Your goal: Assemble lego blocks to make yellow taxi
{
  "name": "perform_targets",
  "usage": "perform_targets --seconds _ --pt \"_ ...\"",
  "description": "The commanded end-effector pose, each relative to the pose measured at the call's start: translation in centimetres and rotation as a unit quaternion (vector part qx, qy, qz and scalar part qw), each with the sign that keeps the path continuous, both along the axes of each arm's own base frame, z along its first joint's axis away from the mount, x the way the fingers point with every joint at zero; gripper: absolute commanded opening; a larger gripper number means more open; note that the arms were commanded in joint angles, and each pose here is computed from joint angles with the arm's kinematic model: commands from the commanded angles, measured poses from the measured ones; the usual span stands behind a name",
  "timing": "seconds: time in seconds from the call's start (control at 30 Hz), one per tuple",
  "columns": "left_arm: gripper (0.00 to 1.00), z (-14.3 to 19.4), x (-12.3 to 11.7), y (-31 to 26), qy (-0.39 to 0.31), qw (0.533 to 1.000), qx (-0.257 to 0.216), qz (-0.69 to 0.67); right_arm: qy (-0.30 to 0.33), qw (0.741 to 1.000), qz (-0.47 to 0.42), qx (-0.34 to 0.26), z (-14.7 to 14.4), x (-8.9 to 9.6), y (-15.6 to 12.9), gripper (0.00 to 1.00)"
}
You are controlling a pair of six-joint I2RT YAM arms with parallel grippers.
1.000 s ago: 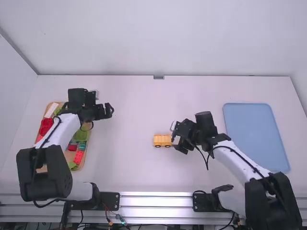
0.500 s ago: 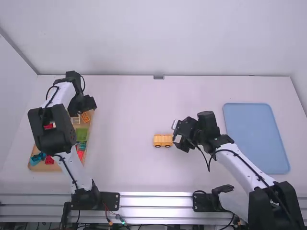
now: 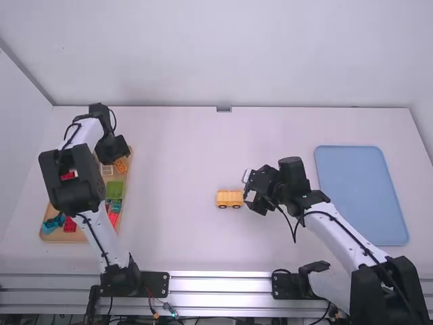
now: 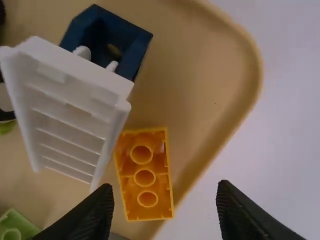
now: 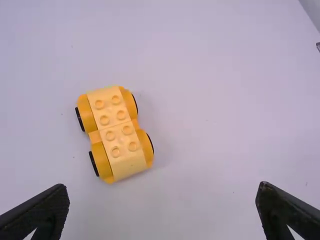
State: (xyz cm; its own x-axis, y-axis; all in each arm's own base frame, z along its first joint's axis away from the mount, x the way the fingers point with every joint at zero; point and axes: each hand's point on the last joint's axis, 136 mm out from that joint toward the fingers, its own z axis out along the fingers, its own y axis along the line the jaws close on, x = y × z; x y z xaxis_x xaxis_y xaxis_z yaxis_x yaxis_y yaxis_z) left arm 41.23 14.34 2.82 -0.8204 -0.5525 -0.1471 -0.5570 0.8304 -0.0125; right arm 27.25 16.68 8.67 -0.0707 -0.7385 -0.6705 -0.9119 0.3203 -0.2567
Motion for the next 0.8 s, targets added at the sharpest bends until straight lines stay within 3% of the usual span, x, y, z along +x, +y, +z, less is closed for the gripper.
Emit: perform_targets --seconds 0.0,0.13,0.5,0.7,0.73,0.77 --pt "0.53 -2.2 -1.4 -0.7 0.031 0.999 -0.013 0.007 0.006 1.000 0.000 0.000 -0.3 -0.1 0.0 0.98" --pt "0.52 -2.7 -2.6 0.2 0.053 0.998 0.015 0.036 0.006 1.000 0.001 0.000 -0.3 -0.1 0.0 0.99" --pt "0.45 -5.0 -2.9 0.2 0.038 0.998 0.021 0.039 0.007 1.000 0.002 0.000 -0.3 -0.2 0.0 0.99" --pt "0.21 -5.2 -2.8 0.2 0.030 0.999 0.017 0.037 0.006 1.000 0.002 0.002 -0.2 -0.2 0.1 0.99" --pt "0.21 -5.1 -2.7 0.2 0.031 0.999 0.017 0.037 0.006 1.000 0.002 0.003 -0.2 -0.1 0.1 0.99" --pt "0.13 -4.7 -2.6 0.3 0.032 0.999 0.017 0.037 0.006 1.000 0.001 0.003 -0.2 -0.1 0.1 0.99"
